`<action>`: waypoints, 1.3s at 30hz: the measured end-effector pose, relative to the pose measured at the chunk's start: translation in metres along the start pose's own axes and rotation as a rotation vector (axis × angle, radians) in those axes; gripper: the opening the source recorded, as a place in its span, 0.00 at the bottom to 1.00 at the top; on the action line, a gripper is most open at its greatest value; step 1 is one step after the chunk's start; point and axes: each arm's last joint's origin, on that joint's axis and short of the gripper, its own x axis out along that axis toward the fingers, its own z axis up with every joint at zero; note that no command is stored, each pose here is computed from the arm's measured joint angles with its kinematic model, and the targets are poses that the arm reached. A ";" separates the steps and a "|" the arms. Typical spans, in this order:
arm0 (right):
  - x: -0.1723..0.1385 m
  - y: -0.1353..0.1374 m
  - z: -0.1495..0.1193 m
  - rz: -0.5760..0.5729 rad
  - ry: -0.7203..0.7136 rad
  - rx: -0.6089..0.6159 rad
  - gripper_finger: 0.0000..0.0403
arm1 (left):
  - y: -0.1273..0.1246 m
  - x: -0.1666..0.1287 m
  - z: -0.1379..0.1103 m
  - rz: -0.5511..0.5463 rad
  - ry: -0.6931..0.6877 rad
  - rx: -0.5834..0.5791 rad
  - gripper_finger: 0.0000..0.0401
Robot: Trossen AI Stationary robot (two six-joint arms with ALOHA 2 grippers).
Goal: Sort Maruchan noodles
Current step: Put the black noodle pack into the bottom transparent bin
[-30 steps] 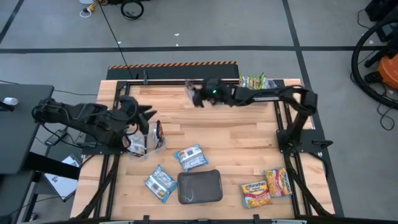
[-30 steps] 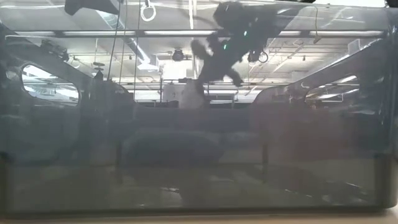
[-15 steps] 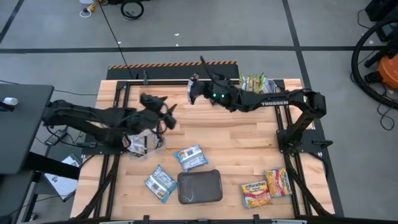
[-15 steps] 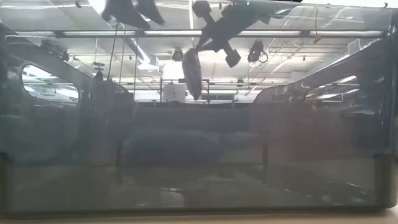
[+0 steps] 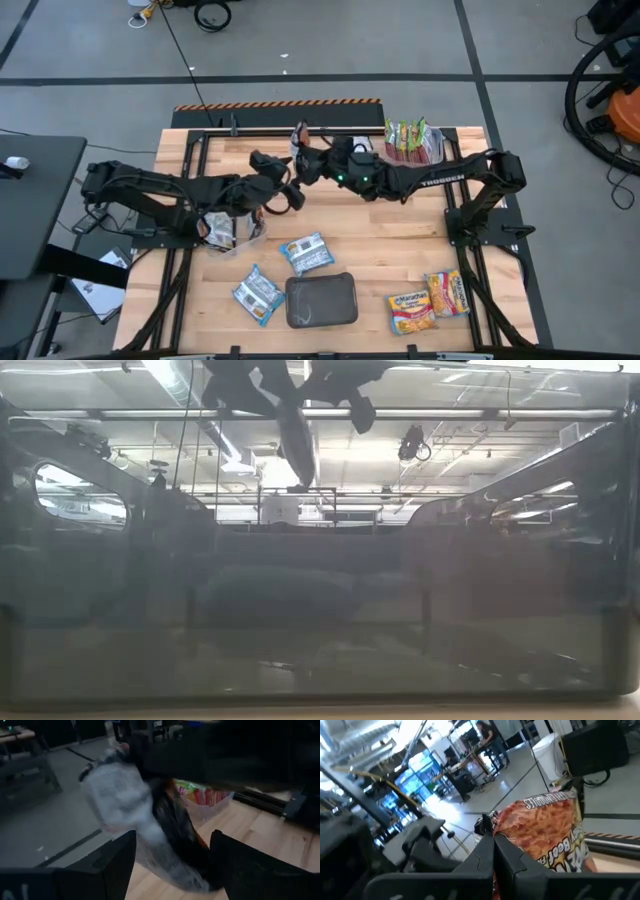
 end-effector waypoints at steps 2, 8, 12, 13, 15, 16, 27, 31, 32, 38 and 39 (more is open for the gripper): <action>-0.001 0.001 -0.001 0.000 0.006 -0.023 0.01 | 0.000 0.000 0.001 0.001 -0.005 -0.050 0.65; -0.001 0.003 0.001 0.036 -0.002 -0.036 0.01 | -0.001 -0.003 0.001 -0.029 0.002 -0.160 0.65; -0.001 0.003 0.001 0.042 0.002 0.001 0.01 | 0.001 0.000 0.002 -0.023 0.004 -0.191 0.65; -0.001 0.003 0.001 0.045 0.004 0.001 0.01 | 0.002 0.000 0.002 -0.019 0.003 -0.185 0.65; 0.000 0.003 0.001 0.065 0.019 -0.013 0.01 | 0.002 0.000 0.002 -0.023 0.005 -0.150 0.65; 0.001 0.003 0.001 0.078 0.029 -0.019 0.01 | 0.002 0.000 0.002 -0.026 0.007 -0.136 0.64; 0.000 0.002 -0.004 0.150 0.112 -0.153 0.01 | 0.007 -0.007 -0.004 -0.115 0.118 -0.101 0.37; 0.000 0.002 -0.005 0.191 0.140 -0.215 0.01 | 0.007 -0.007 -0.006 -0.120 0.148 -0.074 0.26; 0.000 0.002 -0.005 0.202 0.144 -0.223 0.02 | 0.008 -0.007 -0.006 -0.120 0.147 -0.064 0.24; -0.001 0.004 -0.002 0.216 0.134 -0.227 0.13 | 0.017 -0.017 -0.002 -0.137 0.161 0.001 0.18; -0.002 0.005 0.002 0.220 0.125 -0.232 0.17 | 0.019 -0.020 0.001 -0.142 0.160 -0.003 0.18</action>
